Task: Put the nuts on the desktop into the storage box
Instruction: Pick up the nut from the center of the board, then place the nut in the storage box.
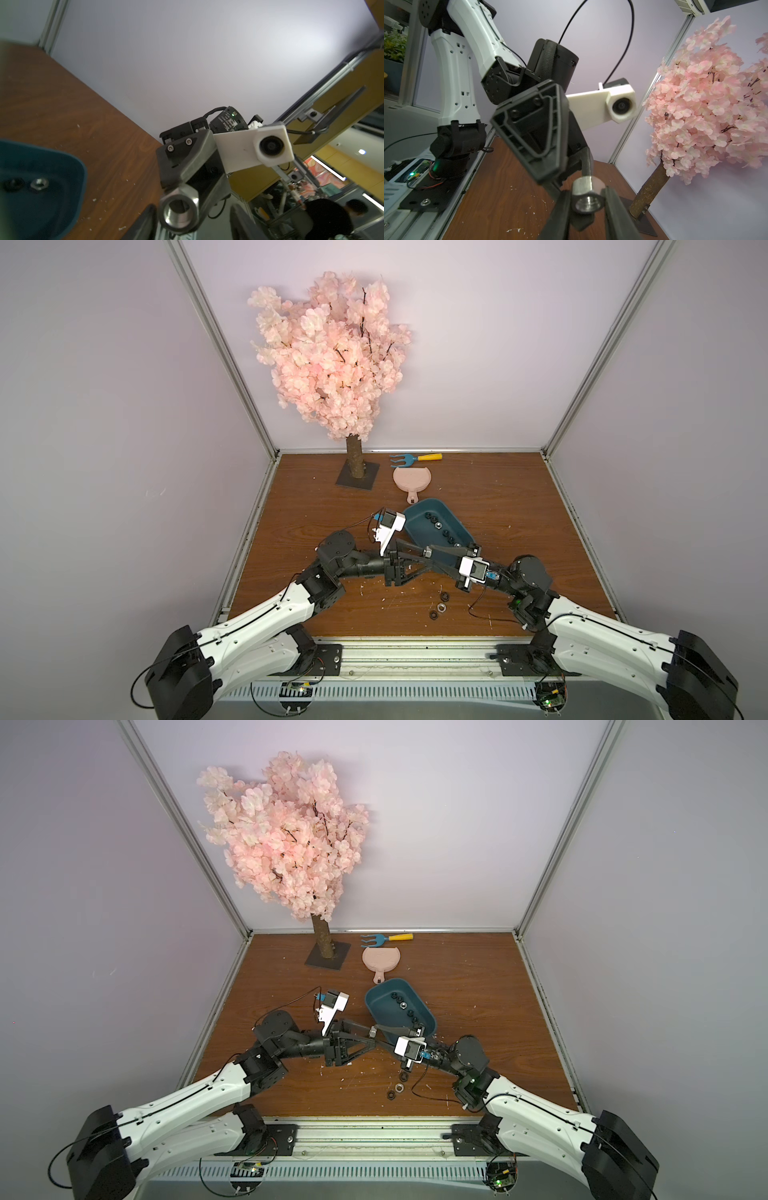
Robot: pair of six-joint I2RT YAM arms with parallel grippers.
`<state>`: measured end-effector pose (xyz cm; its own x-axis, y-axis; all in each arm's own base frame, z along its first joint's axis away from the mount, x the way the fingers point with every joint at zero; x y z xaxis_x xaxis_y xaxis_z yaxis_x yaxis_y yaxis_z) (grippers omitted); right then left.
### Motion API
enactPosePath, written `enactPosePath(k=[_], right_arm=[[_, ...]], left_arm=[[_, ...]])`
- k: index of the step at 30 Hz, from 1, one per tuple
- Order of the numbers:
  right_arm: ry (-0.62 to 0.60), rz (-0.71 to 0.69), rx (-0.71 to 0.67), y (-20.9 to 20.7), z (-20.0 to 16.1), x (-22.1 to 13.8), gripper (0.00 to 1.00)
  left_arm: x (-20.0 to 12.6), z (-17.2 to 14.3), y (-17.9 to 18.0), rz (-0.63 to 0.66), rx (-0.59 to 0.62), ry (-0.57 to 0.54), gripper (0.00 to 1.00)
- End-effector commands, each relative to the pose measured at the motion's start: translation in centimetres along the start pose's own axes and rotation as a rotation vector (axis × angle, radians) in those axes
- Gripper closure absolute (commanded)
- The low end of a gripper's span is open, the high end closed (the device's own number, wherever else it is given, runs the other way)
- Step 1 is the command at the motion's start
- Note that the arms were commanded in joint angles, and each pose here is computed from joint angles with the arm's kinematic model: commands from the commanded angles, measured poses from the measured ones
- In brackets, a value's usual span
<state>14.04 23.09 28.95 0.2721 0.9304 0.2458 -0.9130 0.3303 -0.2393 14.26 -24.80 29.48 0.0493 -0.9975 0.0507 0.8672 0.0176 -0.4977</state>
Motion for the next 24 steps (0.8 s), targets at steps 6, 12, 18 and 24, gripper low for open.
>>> enactPosePath(k=[6, 12, 18, 24], right_arm=[[0.126, -0.179, 0.183, -2.8, 0.2, 0.8, 0.76], [0.263, -0.308, 0.368, -5.5, -1.2, 1.0, 0.77], [0.437, -0.453, 0.547, -9.0, -3.9, 1.5, 0.80], [0.613, -0.564, 0.663, -11.2, -7.5, 2.1, 0.81]], left_arm=[[-0.7, 0.2, 1.0, 0.141, 0.113, -0.013, 0.00], [-1.4, -0.1, 3.3, 0.354, 0.219, 0.048, 0.00], [-2.0, -1.1, 6.1, 0.538, 0.409, 0.167, 0.00], [-2.7, -1.7, 8.0, 0.655, 0.677, 0.254, 0.00]])
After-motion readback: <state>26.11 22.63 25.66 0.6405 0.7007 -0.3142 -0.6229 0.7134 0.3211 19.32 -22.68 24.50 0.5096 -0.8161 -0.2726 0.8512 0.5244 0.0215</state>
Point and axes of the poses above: each gripper's point midway between its finger pads, its own x axis out along the fingers, its own y axis along the line the jaws close on, z = x × y, the point moved 6 cm from there along -x, back along the fingers, and after that the axes turned 9 degrees about x, right-handed, at the moved point
